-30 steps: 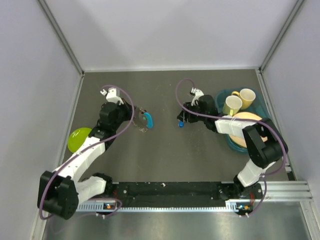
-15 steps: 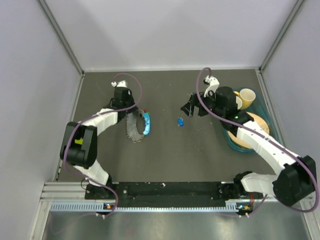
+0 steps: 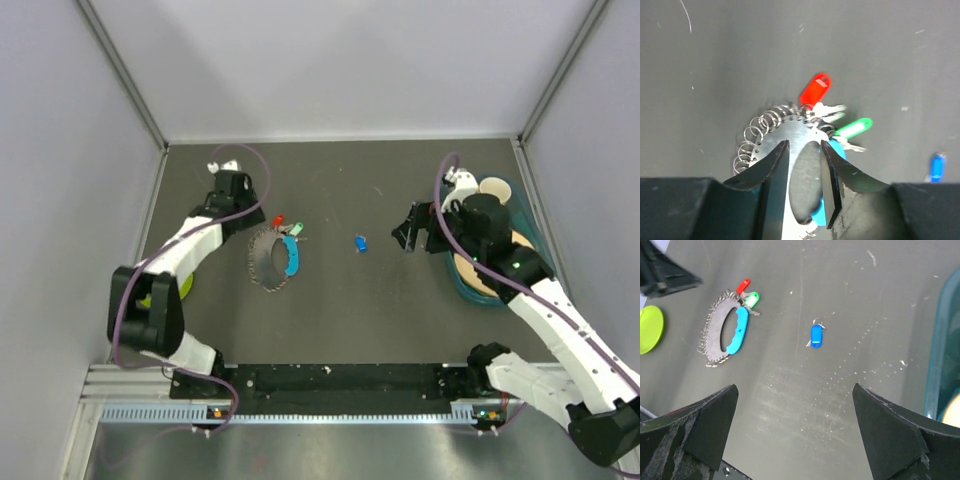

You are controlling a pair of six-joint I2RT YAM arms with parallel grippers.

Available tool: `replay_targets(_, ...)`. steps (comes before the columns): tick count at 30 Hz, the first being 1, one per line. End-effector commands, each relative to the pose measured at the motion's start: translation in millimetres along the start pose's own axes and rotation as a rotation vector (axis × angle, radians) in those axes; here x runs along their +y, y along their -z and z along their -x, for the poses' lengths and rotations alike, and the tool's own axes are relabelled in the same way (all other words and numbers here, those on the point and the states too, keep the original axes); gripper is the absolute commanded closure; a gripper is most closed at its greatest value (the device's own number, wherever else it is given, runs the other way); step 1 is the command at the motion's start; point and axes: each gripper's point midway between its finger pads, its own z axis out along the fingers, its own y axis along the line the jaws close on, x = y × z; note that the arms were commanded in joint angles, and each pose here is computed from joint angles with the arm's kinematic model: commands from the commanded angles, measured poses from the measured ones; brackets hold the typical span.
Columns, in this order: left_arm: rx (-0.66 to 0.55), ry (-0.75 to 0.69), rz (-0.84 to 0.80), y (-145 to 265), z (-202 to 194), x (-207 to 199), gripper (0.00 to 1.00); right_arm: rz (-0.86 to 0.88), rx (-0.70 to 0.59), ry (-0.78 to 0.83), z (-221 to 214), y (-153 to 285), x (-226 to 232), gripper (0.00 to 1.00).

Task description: Remove the keys from the keyring

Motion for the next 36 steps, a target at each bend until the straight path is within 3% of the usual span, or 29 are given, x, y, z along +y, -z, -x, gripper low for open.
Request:
replay_targets(1, -0.182, -0.012, -0.172, 72, 44, -30, 0.56, -0.118, -0.063, -0.045, 7, 26, -18, 0.01)
replay_targets(2, -0.209, -0.022, -0.246, 92, 45, -40, 0.4, -0.114, -0.061, -0.048, 6, 29, -17, 0.01)
replay_targets(4, -0.227, -0.091, -0.458, 122, 44, -73, 0.26, -0.084, -0.057, -0.061, 2, 38, -12, 0.01)
replay_targets(5, -0.251, -0.127, -0.542, 141, 40, -82, 0.01, -0.078, -0.063, -0.067, 3, 41, -10, 0.01)
replay_targets(6, -0.223, -0.17, -0.68, 161, 27, -100, 0.01, -0.056, -0.053, -0.077, 0, 45, -6, 0.01)
replay_targets(10, -0.245, -0.284, -0.982, 216, 1, -129, 0.01, 0.03, -0.073, -0.062, 2, 59, 9, 0.01)
replay_targets(14, -0.26, -0.401, -1.131, 246, -36, -134, 0.01, 0.049, -0.108, -0.023, 5, 69, 11, 0.01)
replay_targets(17, -0.305, -0.461, -1.124, 247, -48, -128, 0.01, 0.063, -0.115, 0.005, 3, 70, 12, 0.01)
replay_targets(36, -0.373, -0.467, -1.169, 266, -46, -128, 0.01, 0.087, -0.184, -0.001, 10, 73, 15, 0.01)
